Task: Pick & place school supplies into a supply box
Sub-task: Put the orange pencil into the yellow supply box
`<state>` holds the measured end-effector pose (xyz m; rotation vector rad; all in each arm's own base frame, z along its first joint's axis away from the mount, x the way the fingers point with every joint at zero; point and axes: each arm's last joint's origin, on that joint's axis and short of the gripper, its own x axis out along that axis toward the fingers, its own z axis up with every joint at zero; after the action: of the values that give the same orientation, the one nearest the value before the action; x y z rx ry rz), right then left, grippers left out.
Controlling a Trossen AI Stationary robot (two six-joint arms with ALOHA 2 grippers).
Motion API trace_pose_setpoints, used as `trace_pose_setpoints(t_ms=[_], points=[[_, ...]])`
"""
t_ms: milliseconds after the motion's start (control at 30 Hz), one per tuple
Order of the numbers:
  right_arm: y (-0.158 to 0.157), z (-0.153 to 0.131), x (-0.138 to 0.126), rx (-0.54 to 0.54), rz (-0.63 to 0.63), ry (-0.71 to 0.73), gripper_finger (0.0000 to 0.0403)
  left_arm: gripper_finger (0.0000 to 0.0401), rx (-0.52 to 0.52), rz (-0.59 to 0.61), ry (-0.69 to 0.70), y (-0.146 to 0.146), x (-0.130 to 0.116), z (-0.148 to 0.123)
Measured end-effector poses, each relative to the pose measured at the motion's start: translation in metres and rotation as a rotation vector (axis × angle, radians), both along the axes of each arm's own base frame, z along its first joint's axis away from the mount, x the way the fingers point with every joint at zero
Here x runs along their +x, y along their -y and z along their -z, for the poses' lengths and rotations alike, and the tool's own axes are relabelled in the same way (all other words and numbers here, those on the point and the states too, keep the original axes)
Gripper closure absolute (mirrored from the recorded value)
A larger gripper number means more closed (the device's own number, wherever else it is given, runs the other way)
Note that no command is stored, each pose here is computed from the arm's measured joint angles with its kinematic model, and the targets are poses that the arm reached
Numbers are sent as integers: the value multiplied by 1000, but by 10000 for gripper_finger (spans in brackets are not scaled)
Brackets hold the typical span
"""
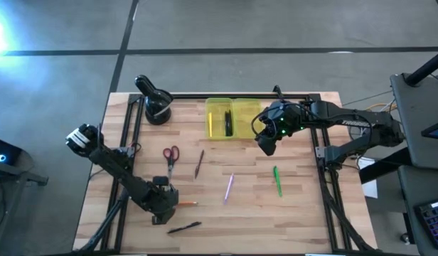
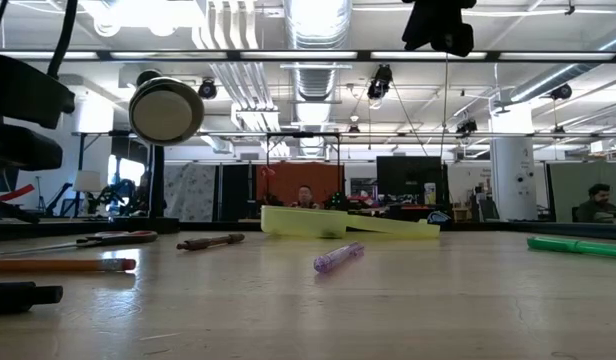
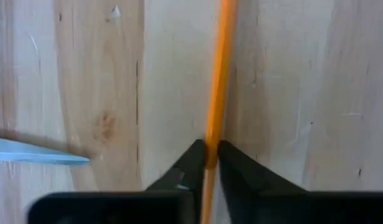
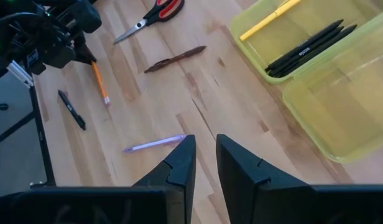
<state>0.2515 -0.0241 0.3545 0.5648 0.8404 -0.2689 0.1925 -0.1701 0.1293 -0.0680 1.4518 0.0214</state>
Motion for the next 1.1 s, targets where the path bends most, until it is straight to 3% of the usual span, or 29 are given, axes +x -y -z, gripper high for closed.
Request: trace_pose_setpoints(t_ms=[200,967,1100], points=[[0,0,0,1,2,0,346,396,3,22,-2,0,0,0],[0,-1,1,-2,3,9,346,401,-11,13,84,3,5,-39],[0,-1,1,-1,4,9,346,401,42,-3,142,0,6,-56]])
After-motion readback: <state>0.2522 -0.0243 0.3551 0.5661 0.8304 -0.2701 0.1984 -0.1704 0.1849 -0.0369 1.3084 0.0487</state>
